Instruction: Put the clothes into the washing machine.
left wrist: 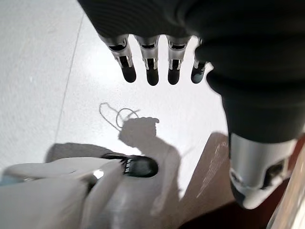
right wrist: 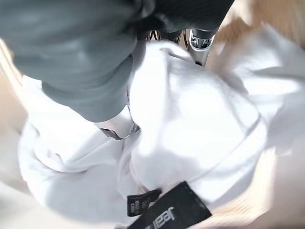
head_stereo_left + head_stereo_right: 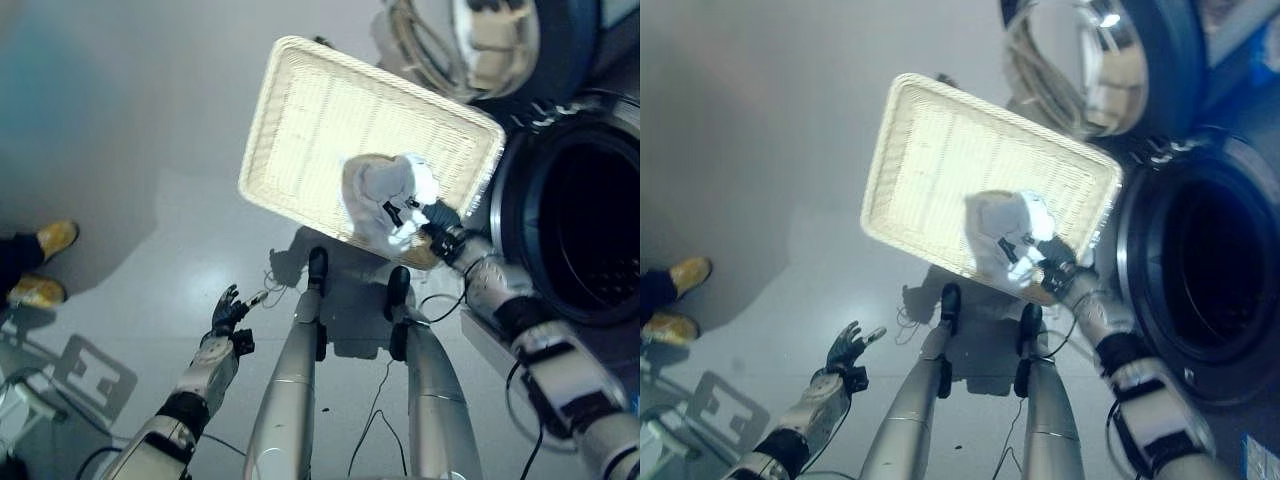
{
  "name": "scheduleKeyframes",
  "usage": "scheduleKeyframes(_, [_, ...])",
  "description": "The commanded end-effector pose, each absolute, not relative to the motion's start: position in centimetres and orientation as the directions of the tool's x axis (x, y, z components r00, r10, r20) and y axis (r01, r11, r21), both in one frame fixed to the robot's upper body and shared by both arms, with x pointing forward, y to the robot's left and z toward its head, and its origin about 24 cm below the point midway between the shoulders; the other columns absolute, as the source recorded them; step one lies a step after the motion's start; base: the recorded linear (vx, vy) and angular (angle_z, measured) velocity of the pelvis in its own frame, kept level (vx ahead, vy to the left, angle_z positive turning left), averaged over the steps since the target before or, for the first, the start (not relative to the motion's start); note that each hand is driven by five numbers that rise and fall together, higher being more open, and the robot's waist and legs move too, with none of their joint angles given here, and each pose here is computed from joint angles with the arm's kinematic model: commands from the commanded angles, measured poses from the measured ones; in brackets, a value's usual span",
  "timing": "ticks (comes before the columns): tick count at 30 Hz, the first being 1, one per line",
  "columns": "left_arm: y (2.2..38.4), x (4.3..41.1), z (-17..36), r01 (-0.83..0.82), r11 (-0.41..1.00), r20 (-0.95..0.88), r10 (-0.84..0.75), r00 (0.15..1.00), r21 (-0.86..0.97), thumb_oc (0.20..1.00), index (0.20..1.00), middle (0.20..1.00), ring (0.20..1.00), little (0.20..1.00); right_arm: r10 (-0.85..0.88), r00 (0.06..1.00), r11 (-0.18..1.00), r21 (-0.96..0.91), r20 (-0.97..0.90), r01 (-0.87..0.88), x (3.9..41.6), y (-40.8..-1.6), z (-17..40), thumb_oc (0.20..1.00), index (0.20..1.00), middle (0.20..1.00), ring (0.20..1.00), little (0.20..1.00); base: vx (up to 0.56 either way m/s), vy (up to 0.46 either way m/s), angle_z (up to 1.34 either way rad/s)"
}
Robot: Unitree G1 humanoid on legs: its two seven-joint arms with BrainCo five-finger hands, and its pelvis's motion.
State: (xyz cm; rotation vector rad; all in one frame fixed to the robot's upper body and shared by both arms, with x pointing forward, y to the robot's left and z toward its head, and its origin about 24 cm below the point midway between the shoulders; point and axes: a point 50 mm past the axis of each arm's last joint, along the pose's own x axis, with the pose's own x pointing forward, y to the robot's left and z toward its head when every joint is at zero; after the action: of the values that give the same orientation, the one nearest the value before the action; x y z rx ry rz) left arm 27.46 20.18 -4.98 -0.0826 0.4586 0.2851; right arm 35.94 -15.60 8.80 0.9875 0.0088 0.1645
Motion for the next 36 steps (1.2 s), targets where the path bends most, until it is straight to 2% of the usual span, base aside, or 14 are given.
scheduleKeyframes(1, [19.1,27.3,-5.2,-0.308,0.951,-0.419,0.267,0.868,-0.032,1.0,1.0,1.0,1.0,1.0,-0.006,0.949,0.418,0.863,0.315,-0.284,36.2,-17.6,14.1,0.2,0.2,0.2,0.2,0.2,-0.03,0.019,-0.29])
scheduleKeyframes(3, [19.1,27.2,-5.2,-0.319,0.947,-0.416,0.274,0.867,-0.04,1.0,1.0,1.0,1.0,1.0,-0.054,0.93,0.357,0.877,0.364,-0.322,35.9,-17.8,15.4,0.2,0.2,0.2,0.2,0.2,-0.04,0.01,-0.27])
scheduleKeyframes(6, [19.3,27.2,-5.3,-0.326,0.944,-0.412,0.28,0.867,-0.045,1.0,1.0,1.0,1.0,1.0,-0.084,0.916,0.326,0.88,0.392,-0.347,35.7,-18.3,16.3,0.2,0.2,0.2,0.2,0.2,-0.05,0.016,-0.27])
scheduleKeyframes(12, [19.7,27.0,-5.4,-0.336,0.941,-0.414,0.288,0.863,-0.046,1.0,1.0,1.0,1.0,1.0,-0.099,0.917,0.236,0.904,0.387,-0.357,35.4,-19.2,15.6,0.2,0.2,0.2,0.2,0.2,-0.04,-0.008,-0.19])
scheduleKeyframes(13, [19.8,26.9,-5.5,-0.339,0.94,-0.414,0.292,0.862,-0.043,1.0,1.0,1.0,1.0,1.0,-0.107,0.92,0.192,0.915,0.378,-0.354,35.2,-19.3,15.1,0.2,0.2,0.2,0.2,0.2,-0.04,-0.011,-0.18])
scheduleKeyframes(19, [19.9,26.8,-5.5,-0.36,0.931,-0.413,0.306,0.858,-0.056,1.0,1.0,1.0,1.0,1.0,-0.279,0.945,0.05,0.986,0.169,-0.161,34.6,-21.7,11.7,0.2,0.2,0.2,0.2,0.2,-0.03,0.007,-0.34])
scheduleKeyframes(24, [20.0,27.3,-5.2,-0.344,0.938,-0.404,0.299,0.864,-0.041,1.0,1.0,1.0,1.0,1.0,-0.408,0.904,0.058,0.992,0.129,-0.115,35.6,-25.5,14.4,0.2,0.2,0.2,0.2,0.2,0.02,-0.058,-0.14])
scheduleKeyframes(27, [20.0,27.5,-5.1,-0.318,0.948,-0.407,0.284,0.868,-0.018,1.0,1.0,1.0,1.0,1.0,-0.613,0.78,0.027,0.99,0.126,-0.138,35.8,-30.4,19.6,0.2,0.2,0.2,0.2,0.2,0.06,-0.124,-0.02])
scheduleKeyframes(32, [19.8,27.6,-4.9,-0.279,0.96,-0.402,0.258,0.879,0.006,1.0,1.0,1.0,1.0,1.0,-0.754,0.65,0.046,0.995,0.094,-0.091,35.0,-34.3,24.7,0.2,0.2,0.2,0.2,0.2,0.06,-0.067,0.06])
scheduleKeyframes(36, [20.0,27.4,-4.7,-0.261,0.965,-0.399,0.242,0.885,0.009,1.0,1.0,1.0,1.0,1.0,-0.872,0.484,0.008,0.991,0.072,-0.131,32.5,-37.9,28.2,0.2,0.2,0.2,0.2,0.2,0.07,-0.068,0.12])
